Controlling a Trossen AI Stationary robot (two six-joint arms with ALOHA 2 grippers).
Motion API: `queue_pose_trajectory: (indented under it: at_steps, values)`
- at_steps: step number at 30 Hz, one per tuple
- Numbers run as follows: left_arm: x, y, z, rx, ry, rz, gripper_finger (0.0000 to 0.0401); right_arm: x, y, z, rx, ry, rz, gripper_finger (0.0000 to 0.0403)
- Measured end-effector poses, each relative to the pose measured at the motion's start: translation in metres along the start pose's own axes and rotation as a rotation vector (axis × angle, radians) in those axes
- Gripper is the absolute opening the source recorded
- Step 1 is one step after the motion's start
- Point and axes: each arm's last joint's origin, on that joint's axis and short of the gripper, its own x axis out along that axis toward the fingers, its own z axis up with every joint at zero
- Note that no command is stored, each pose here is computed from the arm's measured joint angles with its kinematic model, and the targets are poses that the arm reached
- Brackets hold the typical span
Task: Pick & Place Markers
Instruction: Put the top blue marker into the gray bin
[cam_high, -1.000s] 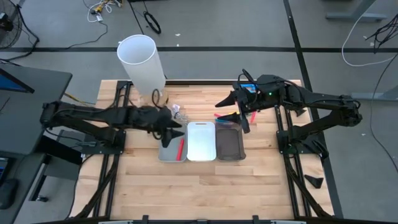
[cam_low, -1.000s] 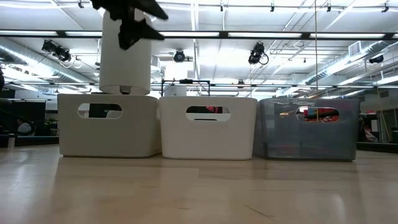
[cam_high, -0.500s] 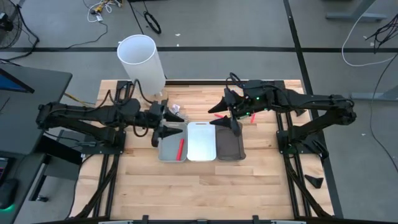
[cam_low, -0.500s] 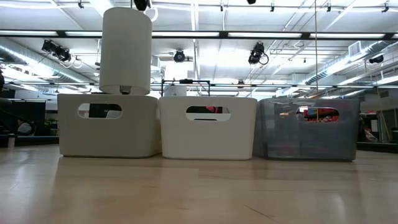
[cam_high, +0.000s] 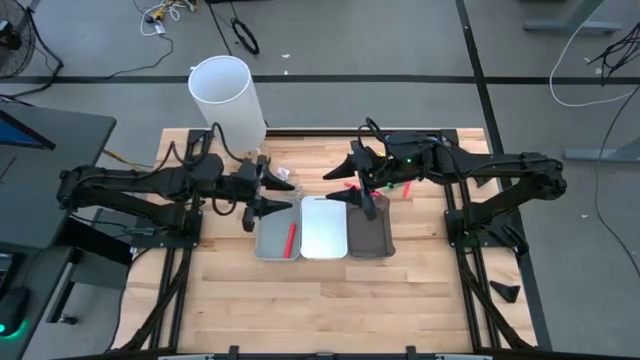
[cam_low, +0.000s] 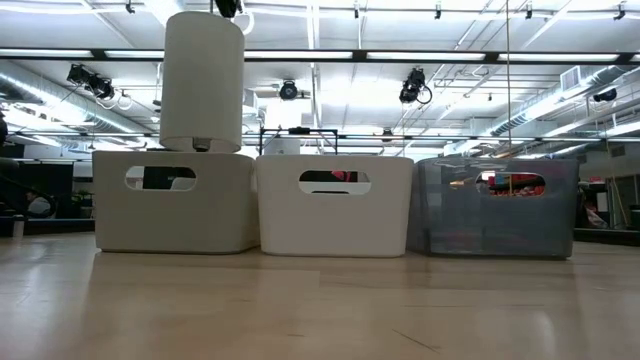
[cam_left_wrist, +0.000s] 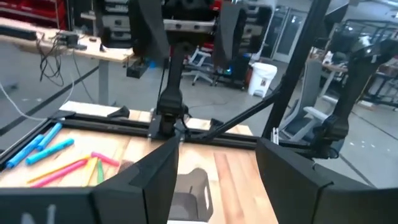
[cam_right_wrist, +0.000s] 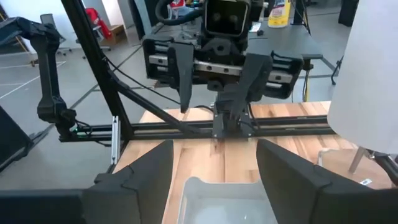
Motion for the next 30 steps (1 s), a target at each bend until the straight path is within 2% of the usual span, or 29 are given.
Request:
queue_pose_trajectory:
  at_steps: [9,13,18,30]
  values:
    - [0.000,0.000,0.000,-0.036,-0.001,0.003,0.0220,0.000,-0.001,-0.005,-0.005,0.052,-0.005,0.0233]
    - [0.000,0.000,0.000,-0.101,-0.001,0.003,0.0220,-0.001,-0.004,-0.010,0.004,0.108,-0.018,0.0233]
    - [0.000,0.000,0.000,-0.159,-0.001,0.002,0.0220,-0.005,-0.014,-0.020,0.093,0.211,-0.064,0.0233]
    - [0.000,0.000,0.000,-0.162,-0.001,0.002,0.0220,-0.026,-0.038,-0.051,0.314,0.542,-0.205,0.0233]
